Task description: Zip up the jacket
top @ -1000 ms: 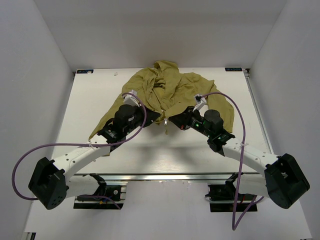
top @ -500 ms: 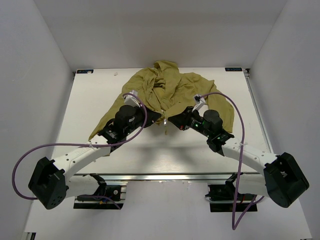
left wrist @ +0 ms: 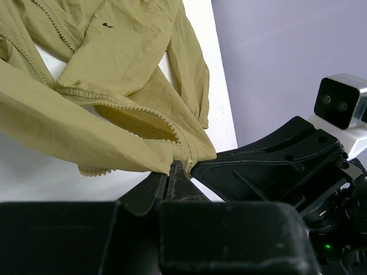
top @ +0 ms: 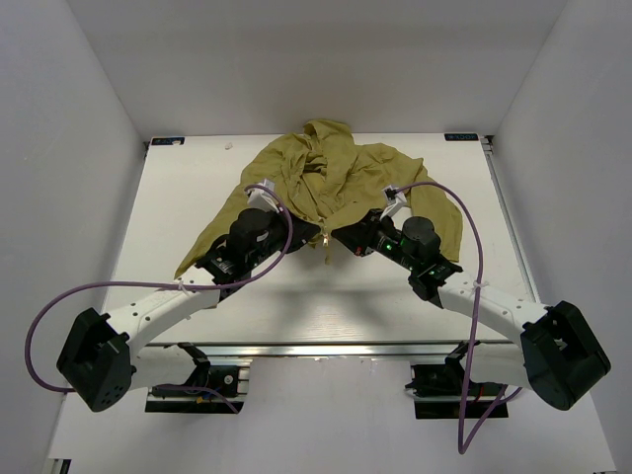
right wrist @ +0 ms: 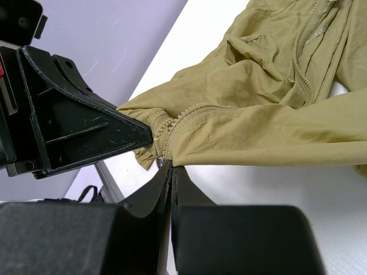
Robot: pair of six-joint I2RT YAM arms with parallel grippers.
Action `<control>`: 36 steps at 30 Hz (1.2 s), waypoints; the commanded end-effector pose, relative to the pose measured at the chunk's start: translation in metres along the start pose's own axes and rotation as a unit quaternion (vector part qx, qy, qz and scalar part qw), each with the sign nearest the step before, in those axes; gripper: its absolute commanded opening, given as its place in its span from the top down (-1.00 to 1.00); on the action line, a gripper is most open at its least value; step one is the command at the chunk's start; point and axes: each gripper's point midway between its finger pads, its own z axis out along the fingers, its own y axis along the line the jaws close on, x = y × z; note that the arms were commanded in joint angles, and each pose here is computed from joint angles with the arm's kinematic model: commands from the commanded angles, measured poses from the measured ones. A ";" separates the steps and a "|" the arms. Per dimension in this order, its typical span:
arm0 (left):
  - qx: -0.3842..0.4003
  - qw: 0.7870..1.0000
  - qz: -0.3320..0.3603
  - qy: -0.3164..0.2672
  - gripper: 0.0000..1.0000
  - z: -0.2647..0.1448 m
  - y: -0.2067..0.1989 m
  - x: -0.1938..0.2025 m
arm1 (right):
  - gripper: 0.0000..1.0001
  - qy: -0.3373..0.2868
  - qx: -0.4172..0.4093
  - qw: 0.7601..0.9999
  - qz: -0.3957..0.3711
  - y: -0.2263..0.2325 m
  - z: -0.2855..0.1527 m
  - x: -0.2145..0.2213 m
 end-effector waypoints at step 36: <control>0.013 0.999 0.042 0.003 1.00 -0.008 -0.013 -0.004 | 1.00 -0.034 -0.021 0.998 -0.038 0.022 -0.004 -0.027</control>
